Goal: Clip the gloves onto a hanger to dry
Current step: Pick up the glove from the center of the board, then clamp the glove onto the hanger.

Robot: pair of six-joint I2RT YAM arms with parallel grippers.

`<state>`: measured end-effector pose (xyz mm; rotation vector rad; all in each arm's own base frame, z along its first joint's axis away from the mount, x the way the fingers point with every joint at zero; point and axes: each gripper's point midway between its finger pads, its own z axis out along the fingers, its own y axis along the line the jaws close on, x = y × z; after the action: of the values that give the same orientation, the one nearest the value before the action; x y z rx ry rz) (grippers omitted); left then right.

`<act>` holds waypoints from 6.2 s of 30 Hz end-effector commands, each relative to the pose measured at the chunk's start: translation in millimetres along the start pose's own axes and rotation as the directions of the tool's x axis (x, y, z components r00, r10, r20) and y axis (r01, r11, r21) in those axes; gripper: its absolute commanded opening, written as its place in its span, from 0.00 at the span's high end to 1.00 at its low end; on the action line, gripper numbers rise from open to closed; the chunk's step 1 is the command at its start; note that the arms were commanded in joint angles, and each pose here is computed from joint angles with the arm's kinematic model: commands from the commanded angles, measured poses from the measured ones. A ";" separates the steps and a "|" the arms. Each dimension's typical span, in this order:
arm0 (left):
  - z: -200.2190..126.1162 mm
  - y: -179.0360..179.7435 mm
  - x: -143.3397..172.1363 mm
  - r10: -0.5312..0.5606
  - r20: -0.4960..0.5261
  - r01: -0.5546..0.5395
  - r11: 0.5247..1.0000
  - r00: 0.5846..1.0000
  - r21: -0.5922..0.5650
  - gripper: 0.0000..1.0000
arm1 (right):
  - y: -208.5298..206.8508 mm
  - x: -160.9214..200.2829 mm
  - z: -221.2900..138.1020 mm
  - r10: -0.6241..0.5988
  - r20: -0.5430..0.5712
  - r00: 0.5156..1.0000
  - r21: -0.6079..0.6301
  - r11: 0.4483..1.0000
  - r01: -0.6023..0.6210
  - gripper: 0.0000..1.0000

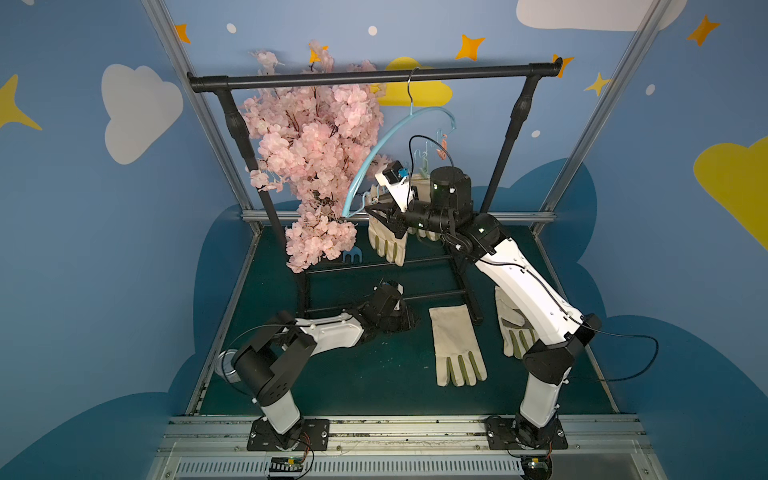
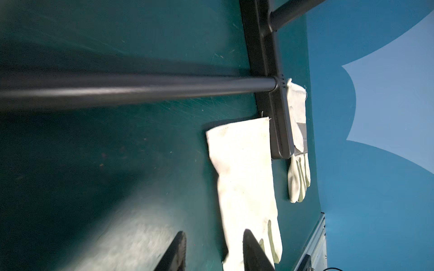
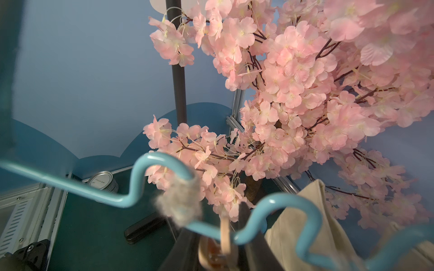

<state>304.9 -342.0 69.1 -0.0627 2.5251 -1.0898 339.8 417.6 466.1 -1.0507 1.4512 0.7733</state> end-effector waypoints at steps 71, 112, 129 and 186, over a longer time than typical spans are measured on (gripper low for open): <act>-277.7 -96.5 -136.2 0.338 0.526 -0.517 0.821 0.781 0.240 0.97 | 3.5 -20.9 -34.0 0.154 0.103 0.983 -0.144 0.980 -0.139 0.74; -318.1 -136.3 -172.5 0.366 0.512 -0.608 0.645 0.778 0.463 0.97 | 2.0 -25.3 -42.8 0.302 0.120 0.946 -0.327 0.912 -0.249 0.76; -327.0 -146.3 -188.2 0.356 0.551 -0.630 0.628 0.755 0.457 0.97 | 2.2 -21.1 -40.3 0.310 0.103 0.945 -0.331 0.907 -0.261 0.70; -313.7 -162.5 -253.1 0.388 0.643 -0.506 0.863 0.660 -0.001 0.30 | 0.3 -22.0 -183.7 0.118 0.206 0.971 0.221 0.962 -0.164 0.34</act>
<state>394.1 -194.3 447.4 0.2132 1.7488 -0.9515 272.3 261.3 501.2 -0.6933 1.4446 0.8041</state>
